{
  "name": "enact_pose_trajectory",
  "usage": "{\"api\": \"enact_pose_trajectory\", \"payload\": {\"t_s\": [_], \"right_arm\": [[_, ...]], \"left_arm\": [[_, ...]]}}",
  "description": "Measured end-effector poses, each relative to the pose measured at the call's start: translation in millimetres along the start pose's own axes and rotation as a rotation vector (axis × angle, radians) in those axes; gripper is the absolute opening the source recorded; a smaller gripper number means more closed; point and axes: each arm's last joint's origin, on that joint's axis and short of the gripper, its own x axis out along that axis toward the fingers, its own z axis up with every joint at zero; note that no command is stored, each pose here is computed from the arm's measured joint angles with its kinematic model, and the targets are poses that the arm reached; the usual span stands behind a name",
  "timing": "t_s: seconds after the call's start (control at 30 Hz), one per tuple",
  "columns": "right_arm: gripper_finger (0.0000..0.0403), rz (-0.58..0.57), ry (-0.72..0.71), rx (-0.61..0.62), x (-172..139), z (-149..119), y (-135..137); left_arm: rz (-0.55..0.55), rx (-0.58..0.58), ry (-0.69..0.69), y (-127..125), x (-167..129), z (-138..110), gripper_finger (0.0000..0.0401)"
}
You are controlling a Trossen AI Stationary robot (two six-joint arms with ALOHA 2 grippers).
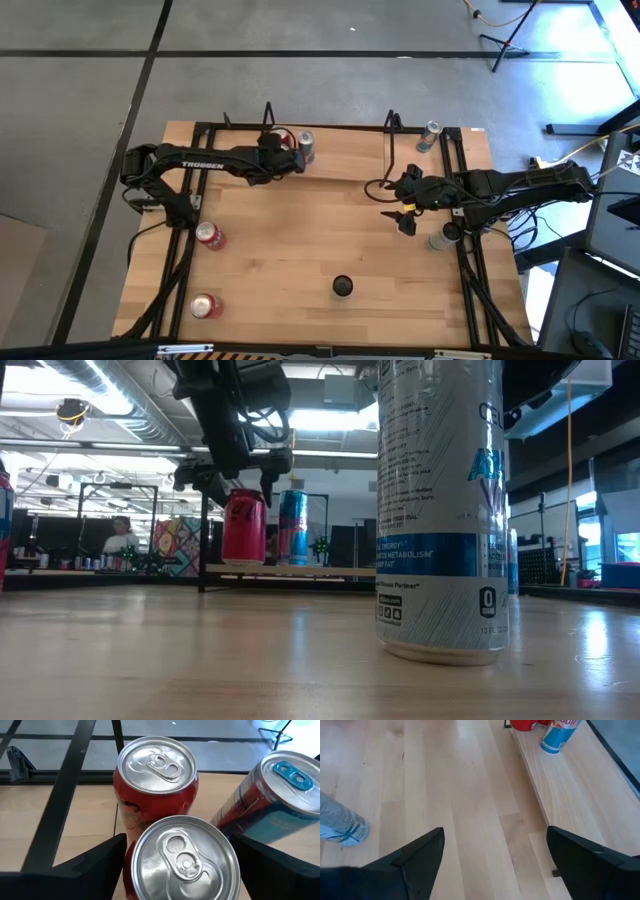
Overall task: Place canned beverage on shelf
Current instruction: Put the red black soda can on the shelf aligned with the other red black soda can
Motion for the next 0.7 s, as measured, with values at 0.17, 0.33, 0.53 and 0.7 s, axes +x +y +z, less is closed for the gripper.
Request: {"api": "enact_pose_trajectory", "payload": {"t_s": [0.17, 0.33, 0.53, 0.7], "right_arm": [[0.0342, 0.018, 0.005, 0.0, 0.0, -0.3, 0.6], [0.0342, 0.018, 0.007, -0.002, 0.0, -0.5, 0.5], [0.0342, 0.018, 0.007, -0.006, 0.0, -0.5, 0.5], [0.0342, 0.018, 0.001, -0.005, 0.0, 0.1, 0.6]], "left_arm": [[-0.036, 0.081, 0.043, 0.3, -3.1, 1.5, 0.0344], [-0.115, 0.101, 0.053, 3.1, -16.8, 12.8, 0.0344], [-0.316, 0.136, 0.076, 8.6, -44.4, 33.4, 0.0344], [-0.448, 0.148, 0.097, 17.8, -66.0, 45.5, 0.0344]]}}
